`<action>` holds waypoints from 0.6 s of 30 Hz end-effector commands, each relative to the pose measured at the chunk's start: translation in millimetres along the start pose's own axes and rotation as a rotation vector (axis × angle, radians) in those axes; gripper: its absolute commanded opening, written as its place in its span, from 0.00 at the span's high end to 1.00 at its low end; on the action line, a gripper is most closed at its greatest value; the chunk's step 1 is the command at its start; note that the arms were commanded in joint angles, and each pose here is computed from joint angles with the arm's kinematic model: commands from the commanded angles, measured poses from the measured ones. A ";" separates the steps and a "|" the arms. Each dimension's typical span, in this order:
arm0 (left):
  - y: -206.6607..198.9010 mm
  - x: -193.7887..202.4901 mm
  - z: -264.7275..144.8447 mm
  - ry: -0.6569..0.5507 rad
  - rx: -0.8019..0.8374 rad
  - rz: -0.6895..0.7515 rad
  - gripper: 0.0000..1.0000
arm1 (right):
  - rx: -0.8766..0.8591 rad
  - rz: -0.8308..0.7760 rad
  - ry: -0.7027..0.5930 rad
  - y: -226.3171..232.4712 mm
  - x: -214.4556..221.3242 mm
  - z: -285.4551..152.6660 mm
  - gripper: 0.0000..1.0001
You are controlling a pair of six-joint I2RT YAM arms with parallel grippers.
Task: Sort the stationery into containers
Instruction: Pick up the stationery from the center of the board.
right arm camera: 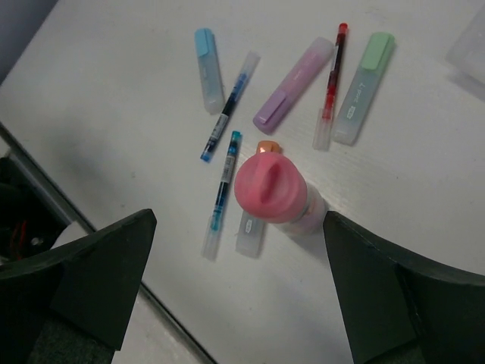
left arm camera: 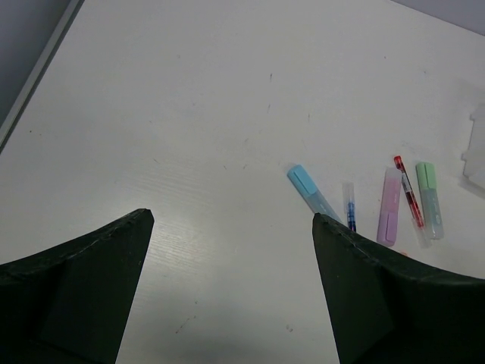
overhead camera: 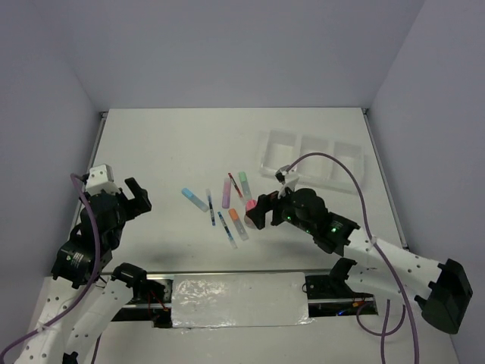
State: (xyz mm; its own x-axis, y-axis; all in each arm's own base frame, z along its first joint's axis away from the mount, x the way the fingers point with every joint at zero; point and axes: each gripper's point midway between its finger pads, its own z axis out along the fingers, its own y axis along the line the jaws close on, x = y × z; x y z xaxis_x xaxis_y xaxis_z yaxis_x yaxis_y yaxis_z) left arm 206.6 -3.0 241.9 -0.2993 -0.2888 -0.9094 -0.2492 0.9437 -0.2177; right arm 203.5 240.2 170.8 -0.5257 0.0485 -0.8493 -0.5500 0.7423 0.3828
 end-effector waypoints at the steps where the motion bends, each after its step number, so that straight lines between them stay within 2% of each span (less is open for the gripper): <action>1: -9.3 -3.5 4.5 -0.009 0.033 0.007 0.01 | 0.097 -0.078 -0.152 -7.9 -20.2 22.1 0.00; 5: -11.2 -3.3 4.7 -0.007 0.042 0.007 0.01 | 0.203 -0.152 -0.155 -13.7 2.0 46.0 0.00; 13: -14.9 -2.3 4.4 -0.004 0.062 0.015 0.01 | 0.307 -0.121 -0.226 -35.6 23.6 66.5 0.03; 15: -15.9 -1.9 4.5 -0.002 0.068 0.018 0.01 | 0.345 -0.122 -0.228 -43.3 29.8 74.1 0.08; 18: -18.0 -0.8 5.0 0.003 0.077 0.023 0.01 | 0.339 -0.134 -0.209 -43.6 40.0 86.5 0.27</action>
State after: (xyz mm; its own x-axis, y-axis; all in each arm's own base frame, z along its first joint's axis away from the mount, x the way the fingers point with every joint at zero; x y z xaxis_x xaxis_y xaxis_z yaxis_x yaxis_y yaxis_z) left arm 209.4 -13.0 239.5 -0.3259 -0.2804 -0.9029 -0.2069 0.9530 -0.2213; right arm 248.2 258.6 68.8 -0.3791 -0.0556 -0.9237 -0.3811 0.9190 0.1011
